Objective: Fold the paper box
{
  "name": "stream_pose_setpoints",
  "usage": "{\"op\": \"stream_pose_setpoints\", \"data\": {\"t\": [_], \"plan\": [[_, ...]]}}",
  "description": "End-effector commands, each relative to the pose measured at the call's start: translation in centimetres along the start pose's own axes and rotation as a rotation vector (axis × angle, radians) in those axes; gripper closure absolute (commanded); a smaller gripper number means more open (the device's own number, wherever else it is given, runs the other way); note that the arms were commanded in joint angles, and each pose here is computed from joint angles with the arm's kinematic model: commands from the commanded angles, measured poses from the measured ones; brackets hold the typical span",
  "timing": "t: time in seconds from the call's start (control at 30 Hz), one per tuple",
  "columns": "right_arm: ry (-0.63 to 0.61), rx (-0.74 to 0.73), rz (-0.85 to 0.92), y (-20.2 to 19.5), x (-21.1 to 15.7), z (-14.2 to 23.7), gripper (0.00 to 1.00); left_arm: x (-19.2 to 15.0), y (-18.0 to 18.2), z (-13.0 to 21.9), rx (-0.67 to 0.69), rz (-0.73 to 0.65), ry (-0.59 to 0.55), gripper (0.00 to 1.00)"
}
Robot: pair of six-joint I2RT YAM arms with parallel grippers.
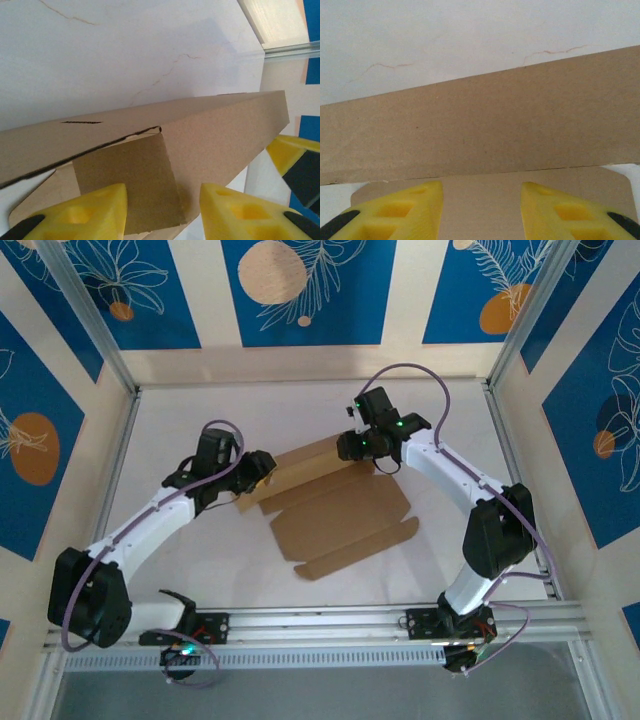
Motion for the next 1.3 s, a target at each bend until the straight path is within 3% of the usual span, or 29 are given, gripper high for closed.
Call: {"op": "stream_pose_setpoints", "data": {"t": [0.0, 0.23, 0.4, 0.67, 0.8, 0.97, 1.27], "plan": [[0.039, 0.008, -0.016, 0.2, -1.0, -0.3, 0.55, 0.2, -0.3, -0.8, -0.027, 0.007, 0.011, 0.59], [-0.009, 0.056, -0.035, 0.5, 1.2, 3.7, 0.53, 0.4, 0.2, -0.9, -0.002, -0.001, 0.002, 0.59], [-0.048, 0.038, -0.095, -1.8, 3.0, 5.3, 0.48, 0.4, 0.3, -1.1, -0.001, -0.002, 0.006, 0.59], [0.005, -0.142, -0.176, -7.1, 4.3, 2.6, 0.46, 0.3, 0.6, -1.6, 0.010, -0.007, 0.017, 0.59], [0.046, -0.125, -0.202, -7.8, 3.6, 0.6, 0.48, 0.4, 0.8, -1.8, 0.014, -0.012, 0.017, 0.59], [0.091, -0.068, -0.276, -8.3, 2.3, -1.4, 0.58, 0.4, 1.0, -2.4, 0.017, -0.013, 0.031, 0.59], [0.097, 0.076, -0.406, -7.6, 0.5, -1.7, 0.64, 1.3, 0.2, -3.5, -0.031, -0.022, 0.051, 0.60]]}}
Point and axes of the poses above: each hand's point on the last joint's axis, 136 mm out from that joint toward the fingers, its own z axis back along the fingers, its own y axis along the line the jaws close on, x = y × z, the point moved 1 cm from there along z, back along the fingers, and after that the axes turned 3 degrees about z, right-handed, at the moved point
